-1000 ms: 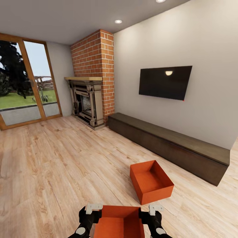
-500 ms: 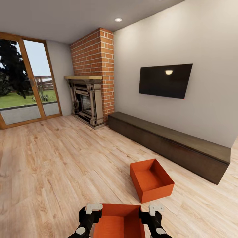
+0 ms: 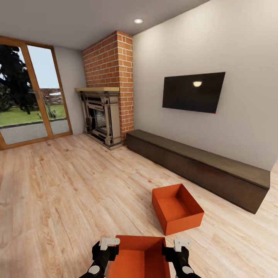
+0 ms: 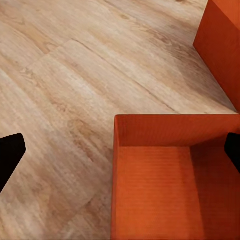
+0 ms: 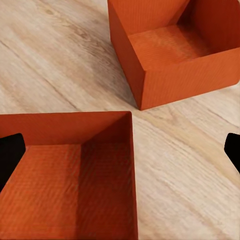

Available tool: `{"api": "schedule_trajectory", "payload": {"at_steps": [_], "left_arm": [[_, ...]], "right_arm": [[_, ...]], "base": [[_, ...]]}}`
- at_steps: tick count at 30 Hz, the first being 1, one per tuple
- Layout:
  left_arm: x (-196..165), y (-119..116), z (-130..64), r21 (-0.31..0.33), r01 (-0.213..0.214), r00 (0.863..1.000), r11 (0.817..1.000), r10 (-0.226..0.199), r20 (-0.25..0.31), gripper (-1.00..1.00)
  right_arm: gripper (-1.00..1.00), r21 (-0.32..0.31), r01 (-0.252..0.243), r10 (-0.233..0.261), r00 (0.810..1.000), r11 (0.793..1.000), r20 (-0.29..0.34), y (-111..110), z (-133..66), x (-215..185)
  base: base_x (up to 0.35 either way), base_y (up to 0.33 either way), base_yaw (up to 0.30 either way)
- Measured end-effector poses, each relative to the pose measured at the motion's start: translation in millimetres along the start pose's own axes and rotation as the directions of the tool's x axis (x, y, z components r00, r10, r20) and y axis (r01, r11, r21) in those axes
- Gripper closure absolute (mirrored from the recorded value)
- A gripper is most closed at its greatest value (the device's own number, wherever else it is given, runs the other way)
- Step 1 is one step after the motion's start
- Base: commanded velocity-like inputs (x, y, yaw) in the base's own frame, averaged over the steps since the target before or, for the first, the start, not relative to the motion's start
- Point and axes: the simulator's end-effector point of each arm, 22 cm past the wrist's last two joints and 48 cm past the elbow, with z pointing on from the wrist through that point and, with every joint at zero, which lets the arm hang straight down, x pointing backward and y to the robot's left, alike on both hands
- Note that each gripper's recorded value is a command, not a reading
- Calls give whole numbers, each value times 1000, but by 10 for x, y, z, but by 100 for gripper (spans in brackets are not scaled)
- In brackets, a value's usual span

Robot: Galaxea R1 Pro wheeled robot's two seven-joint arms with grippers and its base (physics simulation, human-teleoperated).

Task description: Move the two storage containers from the living room to the garage. In the garage, place one container on the floor and stack the other container on top of it (either order is fine).

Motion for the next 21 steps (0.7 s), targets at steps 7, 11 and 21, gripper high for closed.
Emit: {"api": "schedule_trajectory", "payload": {"at_steps": [7,11,21], "left_arm": [[118,-6,65,0,0,1000,1000,0,0,-100],[187,-9,101,0,0,1000,1000,0,0,-100],[363,-17,193,0,0,1000,1000,0,1,-100]], "right_arm": [[-100,-4,0,0,1000,1000,1,5,67,117],[-100,-6,0,0,1000,1000,0,6,102,196],[-100,-8,-1,1,1000,1000,0,3,198,374]], "base": [[0,0,0],[0,0,0],[0,0,0]]}}
